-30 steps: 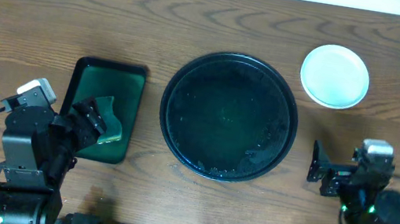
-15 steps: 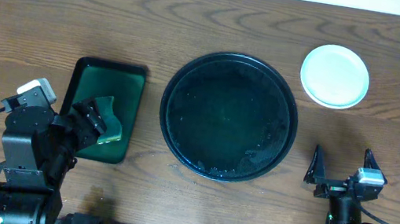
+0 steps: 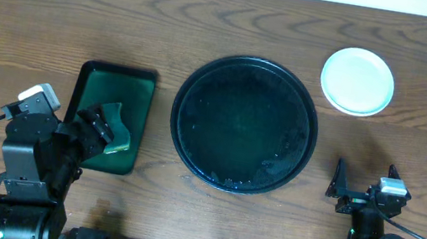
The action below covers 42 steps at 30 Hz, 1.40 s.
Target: Clean dirty plates on tray and stack at the side
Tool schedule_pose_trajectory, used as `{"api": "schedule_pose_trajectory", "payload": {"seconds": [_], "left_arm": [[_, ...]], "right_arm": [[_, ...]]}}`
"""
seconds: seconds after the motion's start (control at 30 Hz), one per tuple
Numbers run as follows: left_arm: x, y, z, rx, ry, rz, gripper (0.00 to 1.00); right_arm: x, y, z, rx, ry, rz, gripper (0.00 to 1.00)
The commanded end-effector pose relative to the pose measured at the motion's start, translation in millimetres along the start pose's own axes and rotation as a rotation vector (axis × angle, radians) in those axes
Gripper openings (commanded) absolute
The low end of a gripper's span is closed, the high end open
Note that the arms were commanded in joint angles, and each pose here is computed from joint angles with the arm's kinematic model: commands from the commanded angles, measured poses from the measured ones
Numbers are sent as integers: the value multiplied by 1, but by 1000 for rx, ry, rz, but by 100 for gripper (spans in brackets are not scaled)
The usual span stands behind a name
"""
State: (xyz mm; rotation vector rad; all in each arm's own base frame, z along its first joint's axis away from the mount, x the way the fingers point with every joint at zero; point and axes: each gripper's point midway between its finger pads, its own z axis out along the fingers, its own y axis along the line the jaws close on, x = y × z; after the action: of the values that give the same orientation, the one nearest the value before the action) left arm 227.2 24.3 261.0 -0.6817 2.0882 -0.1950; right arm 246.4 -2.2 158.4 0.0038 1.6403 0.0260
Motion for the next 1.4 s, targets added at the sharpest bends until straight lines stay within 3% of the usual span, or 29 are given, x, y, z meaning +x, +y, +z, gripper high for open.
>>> {"api": "schedule_pose_trajectory", "payload": {"seconds": [0.0,0.67,0.87,0.97,1.1,1.17,1.37], "left_arm": [[-3,-3,-3,15,-6,-6,80],[-3,-3,-3,11,-9,0,80],[23,14,1,-58,88,183,80],[38,1,14,23,107,367,80],[57,-22,27,227,25,596,80],[68,-26,28,306,-39,633,80],[97,-11,46,353,-166,627,80]], "right_arm": [[0,0,0,0,-1,-15,99],[0,0,0,0,-1,-15,99],[0,0,0,1,-1,-15,99],[0,0,0,0,-1,-15,99],[0,0,0,0,-1,-15,99],[0,0,0,0,-1,-15,99],[0,0,0,0,-1,-15,99]]}}
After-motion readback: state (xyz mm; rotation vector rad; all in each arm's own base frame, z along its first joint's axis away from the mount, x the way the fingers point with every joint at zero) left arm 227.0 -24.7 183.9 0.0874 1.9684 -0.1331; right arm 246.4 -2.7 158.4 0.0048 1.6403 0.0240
